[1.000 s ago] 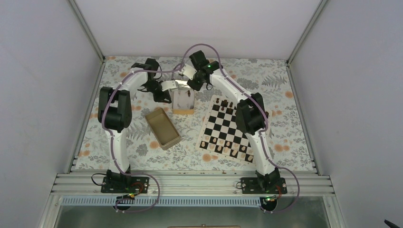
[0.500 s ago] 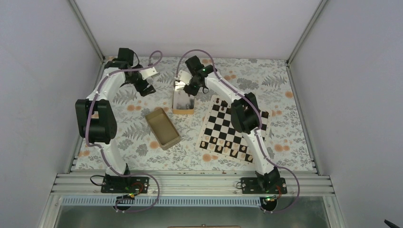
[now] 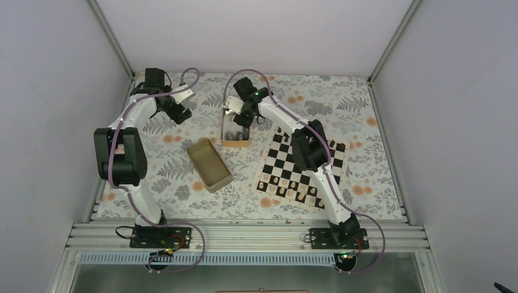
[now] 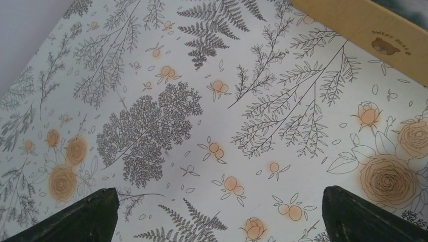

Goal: Set up the chess pieces on the board
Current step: Pick up the chess piece from the storage box.

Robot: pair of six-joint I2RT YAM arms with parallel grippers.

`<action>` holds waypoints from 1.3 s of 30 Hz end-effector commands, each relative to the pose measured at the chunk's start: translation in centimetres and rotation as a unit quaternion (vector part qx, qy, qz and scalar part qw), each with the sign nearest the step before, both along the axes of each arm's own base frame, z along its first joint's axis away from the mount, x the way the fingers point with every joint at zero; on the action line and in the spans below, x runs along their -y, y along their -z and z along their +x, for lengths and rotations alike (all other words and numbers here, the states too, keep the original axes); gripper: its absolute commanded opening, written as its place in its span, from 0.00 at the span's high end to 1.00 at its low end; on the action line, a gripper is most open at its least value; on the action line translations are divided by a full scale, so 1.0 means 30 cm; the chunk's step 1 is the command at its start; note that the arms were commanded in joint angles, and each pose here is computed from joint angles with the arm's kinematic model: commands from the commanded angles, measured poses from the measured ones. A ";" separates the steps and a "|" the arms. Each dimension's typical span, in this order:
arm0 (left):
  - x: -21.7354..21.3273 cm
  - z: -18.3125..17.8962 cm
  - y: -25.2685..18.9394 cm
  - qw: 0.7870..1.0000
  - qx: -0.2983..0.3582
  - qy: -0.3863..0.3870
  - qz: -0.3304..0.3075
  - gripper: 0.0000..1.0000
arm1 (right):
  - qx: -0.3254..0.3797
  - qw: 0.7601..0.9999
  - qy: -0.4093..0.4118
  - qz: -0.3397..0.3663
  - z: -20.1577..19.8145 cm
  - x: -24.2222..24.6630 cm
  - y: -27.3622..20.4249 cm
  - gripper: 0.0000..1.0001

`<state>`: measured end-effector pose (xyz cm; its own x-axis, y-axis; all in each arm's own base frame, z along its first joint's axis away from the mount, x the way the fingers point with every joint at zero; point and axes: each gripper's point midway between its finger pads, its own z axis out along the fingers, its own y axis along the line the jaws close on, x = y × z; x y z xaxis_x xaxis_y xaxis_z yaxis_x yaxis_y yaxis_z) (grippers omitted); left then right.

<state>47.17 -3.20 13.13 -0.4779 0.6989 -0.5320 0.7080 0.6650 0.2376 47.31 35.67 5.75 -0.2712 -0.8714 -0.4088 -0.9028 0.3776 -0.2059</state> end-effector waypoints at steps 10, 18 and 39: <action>-0.017 -0.022 -0.041 1.000 0.026 -0.011 -0.005 0.00 | 0.026 0.999 -0.002 -0.037 0.042 -0.004 0.061 0.44; -0.015 -0.040 -0.029 1.000 0.023 -0.006 -0.005 0.00 | 0.019 0.999 -0.007 -0.036 0.037 -0.014 0.088 0.44; -0.009 -0.059 -0.009 1.000 0.012 0.000 -0.010 0.00 | 0.013 0.998 -0.012 -0.055 0.010 -0.006 0.074 0.76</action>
<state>45.66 -2.93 12.15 -0.4938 0.6865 -0.5338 0.7003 0.6778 0.2238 48.09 35.38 3.51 -0.2569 -0.9068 -0.3343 -0.8993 0.3509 -0.2609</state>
